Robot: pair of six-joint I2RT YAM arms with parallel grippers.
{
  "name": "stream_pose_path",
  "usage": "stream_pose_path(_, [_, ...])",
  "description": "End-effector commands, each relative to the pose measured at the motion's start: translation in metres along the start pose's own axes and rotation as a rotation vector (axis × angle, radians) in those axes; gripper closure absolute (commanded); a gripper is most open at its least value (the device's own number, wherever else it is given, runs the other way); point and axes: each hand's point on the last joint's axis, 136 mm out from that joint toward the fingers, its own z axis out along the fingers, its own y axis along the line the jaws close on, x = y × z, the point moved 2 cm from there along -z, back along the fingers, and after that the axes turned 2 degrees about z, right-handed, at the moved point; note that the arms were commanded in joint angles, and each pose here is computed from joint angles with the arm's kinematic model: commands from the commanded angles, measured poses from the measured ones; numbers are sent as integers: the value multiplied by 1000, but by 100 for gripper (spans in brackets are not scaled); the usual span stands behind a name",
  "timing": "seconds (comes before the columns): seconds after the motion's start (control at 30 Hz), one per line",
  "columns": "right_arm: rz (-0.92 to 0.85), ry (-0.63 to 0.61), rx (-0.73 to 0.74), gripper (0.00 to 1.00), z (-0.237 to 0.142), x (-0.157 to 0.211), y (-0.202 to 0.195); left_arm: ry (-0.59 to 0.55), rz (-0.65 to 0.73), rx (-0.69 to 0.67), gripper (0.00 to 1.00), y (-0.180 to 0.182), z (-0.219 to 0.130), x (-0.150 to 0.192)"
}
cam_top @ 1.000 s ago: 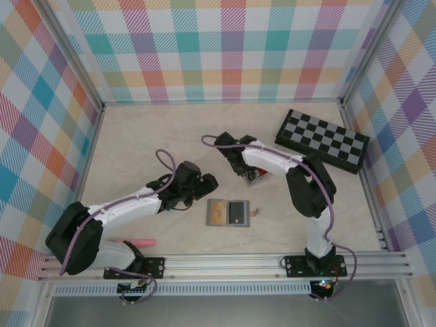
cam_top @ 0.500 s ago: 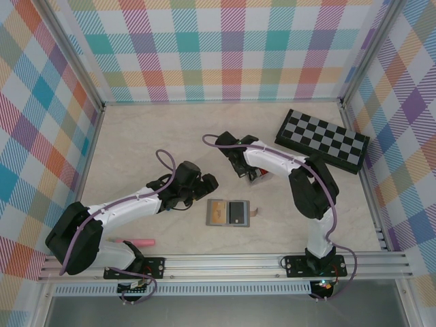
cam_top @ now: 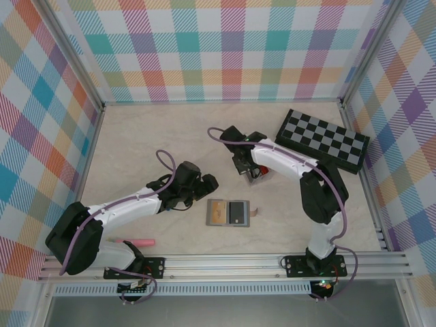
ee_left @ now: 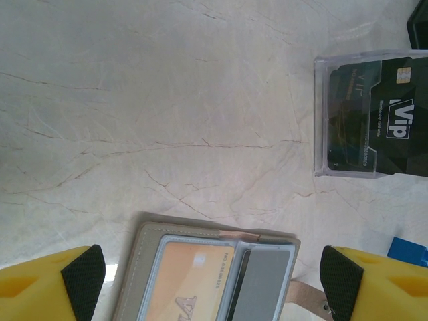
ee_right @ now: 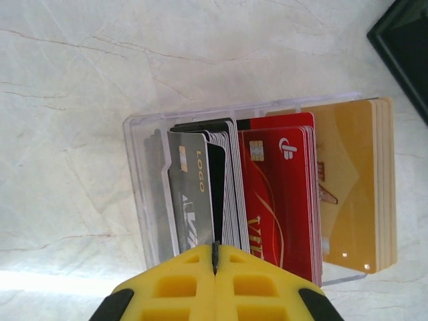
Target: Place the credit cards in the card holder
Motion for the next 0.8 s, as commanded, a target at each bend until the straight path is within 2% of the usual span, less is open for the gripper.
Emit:
stream_pose_path(0.0, [82, 8, -97, 100, -13, 3, -3, 13, -10, 24, 14, -2, 2, -2])
stream_pose_path(0.33, [128, 61, -201, 100, -6, 6, 4, 32, -18, 41, 14, -5, 5, -3])
stream_pose_path(0.77, [182, -9, -221, 100, -32, -5, -11, 51, -9, 107, 14, -19, 3, -6])
